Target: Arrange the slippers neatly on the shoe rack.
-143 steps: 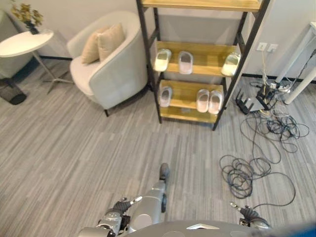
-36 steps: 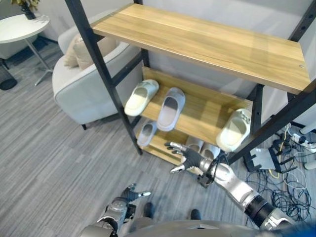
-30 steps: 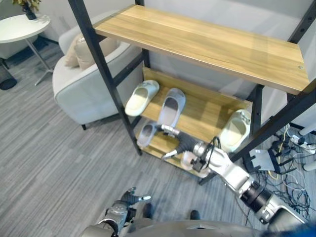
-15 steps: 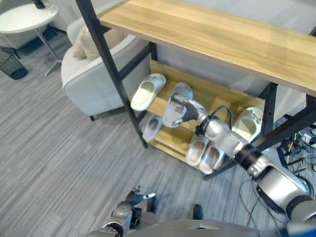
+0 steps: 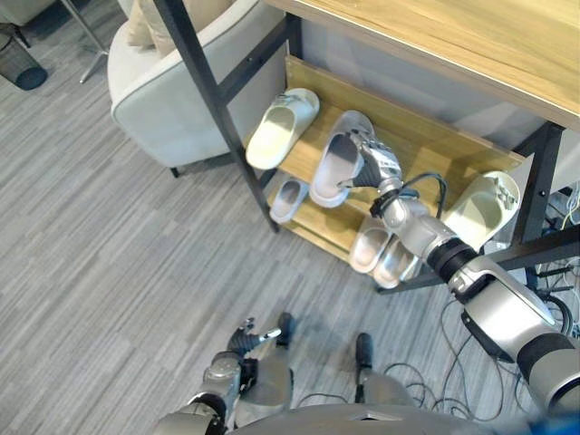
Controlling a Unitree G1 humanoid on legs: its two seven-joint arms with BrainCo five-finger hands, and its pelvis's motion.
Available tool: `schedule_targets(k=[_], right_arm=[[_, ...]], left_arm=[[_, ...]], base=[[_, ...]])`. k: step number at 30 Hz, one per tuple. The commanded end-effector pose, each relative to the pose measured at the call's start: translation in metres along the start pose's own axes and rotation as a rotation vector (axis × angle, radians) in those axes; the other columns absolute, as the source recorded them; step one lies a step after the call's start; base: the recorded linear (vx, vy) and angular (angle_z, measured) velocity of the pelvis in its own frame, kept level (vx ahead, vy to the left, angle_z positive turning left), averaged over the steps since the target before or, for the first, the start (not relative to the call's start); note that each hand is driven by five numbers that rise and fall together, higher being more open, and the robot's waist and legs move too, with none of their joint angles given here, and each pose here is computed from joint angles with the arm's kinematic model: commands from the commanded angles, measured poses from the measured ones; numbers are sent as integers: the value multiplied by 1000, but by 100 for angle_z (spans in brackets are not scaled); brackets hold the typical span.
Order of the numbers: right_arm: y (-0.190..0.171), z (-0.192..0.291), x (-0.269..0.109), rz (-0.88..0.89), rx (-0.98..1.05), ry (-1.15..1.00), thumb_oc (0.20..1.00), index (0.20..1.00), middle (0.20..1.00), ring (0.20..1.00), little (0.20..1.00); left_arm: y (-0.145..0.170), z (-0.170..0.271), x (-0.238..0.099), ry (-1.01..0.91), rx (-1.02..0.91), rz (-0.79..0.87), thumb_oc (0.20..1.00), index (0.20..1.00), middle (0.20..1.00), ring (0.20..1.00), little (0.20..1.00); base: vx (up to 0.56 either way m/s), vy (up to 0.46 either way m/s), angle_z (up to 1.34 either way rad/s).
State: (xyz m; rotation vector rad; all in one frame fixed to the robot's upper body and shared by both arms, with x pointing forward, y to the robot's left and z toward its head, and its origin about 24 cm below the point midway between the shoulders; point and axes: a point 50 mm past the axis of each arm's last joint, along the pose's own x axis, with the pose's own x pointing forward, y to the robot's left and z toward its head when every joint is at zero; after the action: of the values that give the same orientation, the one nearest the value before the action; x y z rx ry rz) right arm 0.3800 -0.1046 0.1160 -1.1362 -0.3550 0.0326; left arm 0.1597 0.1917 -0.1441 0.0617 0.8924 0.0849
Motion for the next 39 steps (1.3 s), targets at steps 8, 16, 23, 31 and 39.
schedule_targets(k=[8,16,23,31,39], right_arm=[[-54,15,29,-256,-62,-62,1000,1000,1000,1000,1000],[-65,16,39,-363,3,18,1000,1000,1000,1000,1000],[-78,17,48,-418,26,58,1000,1000,1000,1000,1000],[-102,14,56,-555,89,114,1000,1000,1000,1000,1000],[-124,1,57,-717,162,222,1000,1000,1000,1000,1000]], left_arm=[[-26,14,2,-79,-26,-62,1000,1000,1000,1000,1000],[-20,14,1,-92,-38,-41,1000,1000,1000,1000,1000],[-9,22,2,-127,-55,-11,1000,1000,1000,1000,1000],[-13,39,4,-193,-96,-3,1000,1000,1000,1000,1000],[-9,52,4,-265,-117,3,1000,1000,1000,1000,1000]], base=[[5,38,1],[-6,22,5],[-8,4,1],[-19,6,5],[-4,-5,5]])
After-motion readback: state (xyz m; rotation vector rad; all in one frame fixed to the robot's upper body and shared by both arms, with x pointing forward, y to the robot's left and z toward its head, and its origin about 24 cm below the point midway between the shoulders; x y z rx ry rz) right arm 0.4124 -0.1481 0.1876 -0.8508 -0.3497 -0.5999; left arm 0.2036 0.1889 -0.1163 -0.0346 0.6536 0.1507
